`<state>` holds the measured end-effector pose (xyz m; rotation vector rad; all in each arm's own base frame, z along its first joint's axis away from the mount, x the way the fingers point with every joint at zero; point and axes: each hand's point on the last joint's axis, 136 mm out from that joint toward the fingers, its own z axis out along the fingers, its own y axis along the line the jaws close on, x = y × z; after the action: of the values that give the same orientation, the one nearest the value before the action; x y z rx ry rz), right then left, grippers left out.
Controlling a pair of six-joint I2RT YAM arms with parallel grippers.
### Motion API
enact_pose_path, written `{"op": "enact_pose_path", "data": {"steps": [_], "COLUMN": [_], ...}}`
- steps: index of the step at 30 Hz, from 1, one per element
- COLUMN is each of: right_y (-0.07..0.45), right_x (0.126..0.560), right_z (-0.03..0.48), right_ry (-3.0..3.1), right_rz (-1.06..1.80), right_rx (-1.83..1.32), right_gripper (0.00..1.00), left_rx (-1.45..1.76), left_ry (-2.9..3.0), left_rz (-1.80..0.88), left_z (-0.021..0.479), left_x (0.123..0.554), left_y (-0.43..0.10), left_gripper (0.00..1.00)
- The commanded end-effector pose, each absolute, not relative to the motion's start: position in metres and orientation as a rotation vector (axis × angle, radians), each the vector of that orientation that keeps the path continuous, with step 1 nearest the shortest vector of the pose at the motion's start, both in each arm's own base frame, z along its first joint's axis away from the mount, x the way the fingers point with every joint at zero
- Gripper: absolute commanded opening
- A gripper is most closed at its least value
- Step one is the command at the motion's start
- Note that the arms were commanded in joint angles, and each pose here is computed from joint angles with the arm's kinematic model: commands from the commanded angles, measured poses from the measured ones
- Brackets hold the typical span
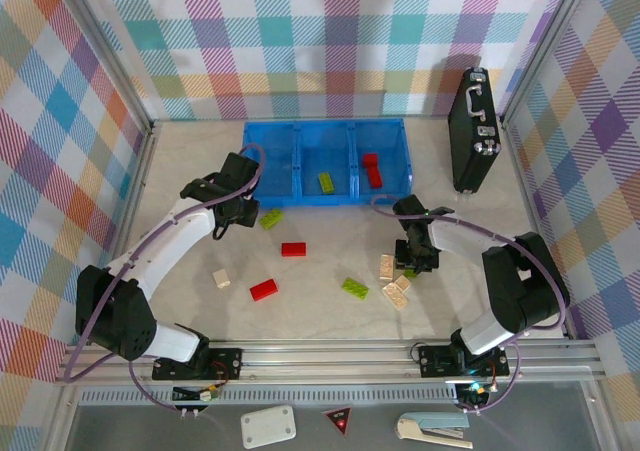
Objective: Sort the legos into containers by color
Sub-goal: Pick up the lego from the center of the table, then place the lego in the container.
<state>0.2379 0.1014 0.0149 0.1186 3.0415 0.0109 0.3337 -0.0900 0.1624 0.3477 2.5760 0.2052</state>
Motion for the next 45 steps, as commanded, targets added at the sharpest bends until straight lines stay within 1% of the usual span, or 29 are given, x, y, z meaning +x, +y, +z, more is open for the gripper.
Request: {"op": "enact_pose_path", "data": {"steps": [1,7,14,22,29,36,41,45], "right_y": [0.104,0.102,0.102,0.118,0.158,0.22,0.259,0.278], "right_x": [0.239,0.24,0.246,0.257,0.281,0.31,0.331,0.35], "right_z": [0.018,0.027,0.049,0.074,0.094,0.11,0.117,0.118], "right_ry": [3.04,3.019,2.978,2.94,2.914,2.876,2.849,2.835], "right_rz": [0.028,0.018,0.017,0.066,0.111,0.151,0.185,0.2], "right_rx": [0.132,0.121,0.081,0.023,-0.075,-0.21,-0.268,-0.283], "right_gripper": [0.38,0.36,0.36,0.36,0.37,0.37,0.37,0.37], "left_rx": [0.348,0.336,0.295,0.254,0.236,0.234,0.236,0.235], "left_ry": [2.572,2.573,2.576,2.551,2.536,2.536,2.545,2.545], "left_rz": [0.191,0.18,0.155,0.127,0.102,0.053,0.025,0.035], "left_z": [0.164,0.164,0.168,0.176,0.18,0.182,0.18,0.179], "left_x": [0.333,0.335,0.338,0.336,0.335,0.336,0.336,0.335], "left_y": [-0.088,-0.087,-0.082,-0.077,-0.076,-0.081,-0.085,-0.083], "left_gripper": [0.42,0.42,0.42,0.42,0.42,0.42,0.42,0.42]}}
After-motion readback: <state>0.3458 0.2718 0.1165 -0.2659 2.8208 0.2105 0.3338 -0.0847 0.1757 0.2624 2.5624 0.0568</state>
